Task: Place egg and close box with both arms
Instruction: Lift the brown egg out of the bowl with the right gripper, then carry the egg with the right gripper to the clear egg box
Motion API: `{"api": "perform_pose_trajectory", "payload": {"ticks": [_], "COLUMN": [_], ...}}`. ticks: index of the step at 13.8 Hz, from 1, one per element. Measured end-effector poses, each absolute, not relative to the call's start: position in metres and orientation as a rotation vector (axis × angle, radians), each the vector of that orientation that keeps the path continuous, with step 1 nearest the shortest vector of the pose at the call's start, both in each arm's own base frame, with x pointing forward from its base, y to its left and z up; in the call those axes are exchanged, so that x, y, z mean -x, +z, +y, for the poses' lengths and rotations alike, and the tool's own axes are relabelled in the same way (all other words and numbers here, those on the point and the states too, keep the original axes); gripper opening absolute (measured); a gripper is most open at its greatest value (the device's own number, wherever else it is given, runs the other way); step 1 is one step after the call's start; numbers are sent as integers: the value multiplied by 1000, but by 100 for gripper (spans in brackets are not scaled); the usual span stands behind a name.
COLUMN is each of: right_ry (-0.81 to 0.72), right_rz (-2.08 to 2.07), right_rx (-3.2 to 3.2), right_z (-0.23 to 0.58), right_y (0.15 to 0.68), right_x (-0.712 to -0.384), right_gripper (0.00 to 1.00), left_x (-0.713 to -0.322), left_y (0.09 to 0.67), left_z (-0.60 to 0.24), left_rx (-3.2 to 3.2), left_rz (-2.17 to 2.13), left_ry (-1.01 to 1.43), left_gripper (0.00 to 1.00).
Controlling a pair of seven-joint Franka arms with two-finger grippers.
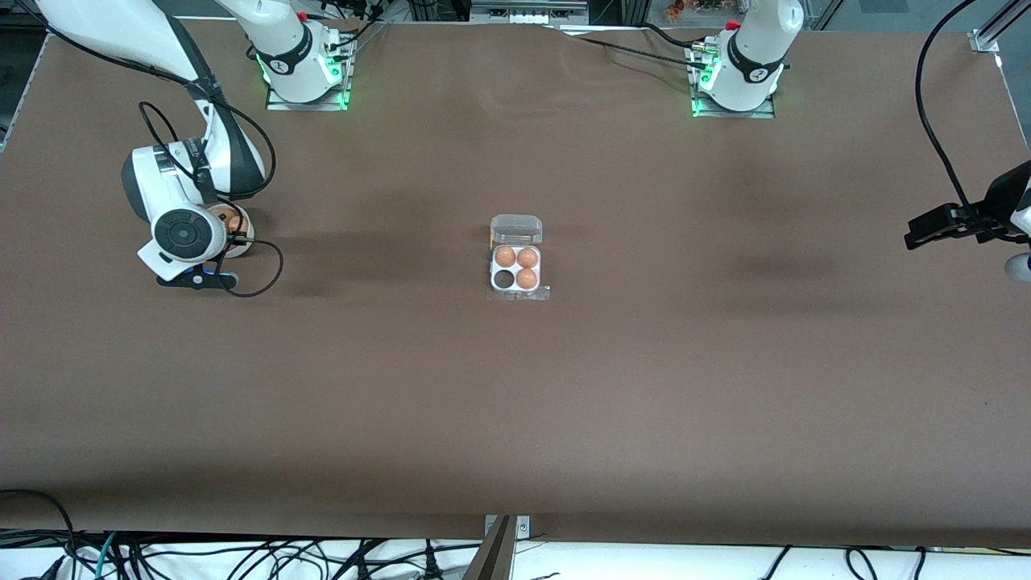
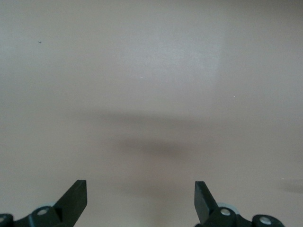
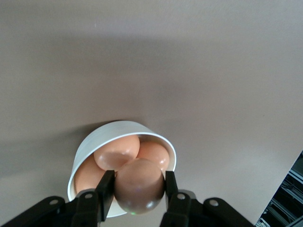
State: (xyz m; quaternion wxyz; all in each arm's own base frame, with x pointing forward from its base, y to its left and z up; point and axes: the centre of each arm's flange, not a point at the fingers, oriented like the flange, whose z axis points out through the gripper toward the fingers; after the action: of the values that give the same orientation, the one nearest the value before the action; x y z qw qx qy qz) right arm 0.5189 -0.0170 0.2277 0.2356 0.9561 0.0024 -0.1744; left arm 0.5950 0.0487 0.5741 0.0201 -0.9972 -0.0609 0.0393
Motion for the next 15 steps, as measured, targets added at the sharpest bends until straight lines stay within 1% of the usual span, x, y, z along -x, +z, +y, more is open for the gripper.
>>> {"api": "perform_pose_trajectory", "payload": {"ticks": [3,5,7,10,15], "right_ry": [-457,-449,-415,-326,-222], "right_rz": [24,23,30,64,111], "right_rx": [-2631,-2644,-2677,-2771,-2942], "right_z": [-3,18,51,107,186], "right_y": [242,263,295,337,379], "right_x": [-525,-533,-549,-567,-584], "right_gripper": [48,48,48,48,48], "left_x": [-595,-595,-595,-595,-595], "left_y": [574,574,574,574,574], "left_z": [49,49,48,48,47], "left_rx": [3093,3093,3093,3093,3093], "left_rz": [-189,-188,-188,-188,-185], "left_ry": [122,122,122,122,122], "left_gripper": [100,100,100,100,100]}}
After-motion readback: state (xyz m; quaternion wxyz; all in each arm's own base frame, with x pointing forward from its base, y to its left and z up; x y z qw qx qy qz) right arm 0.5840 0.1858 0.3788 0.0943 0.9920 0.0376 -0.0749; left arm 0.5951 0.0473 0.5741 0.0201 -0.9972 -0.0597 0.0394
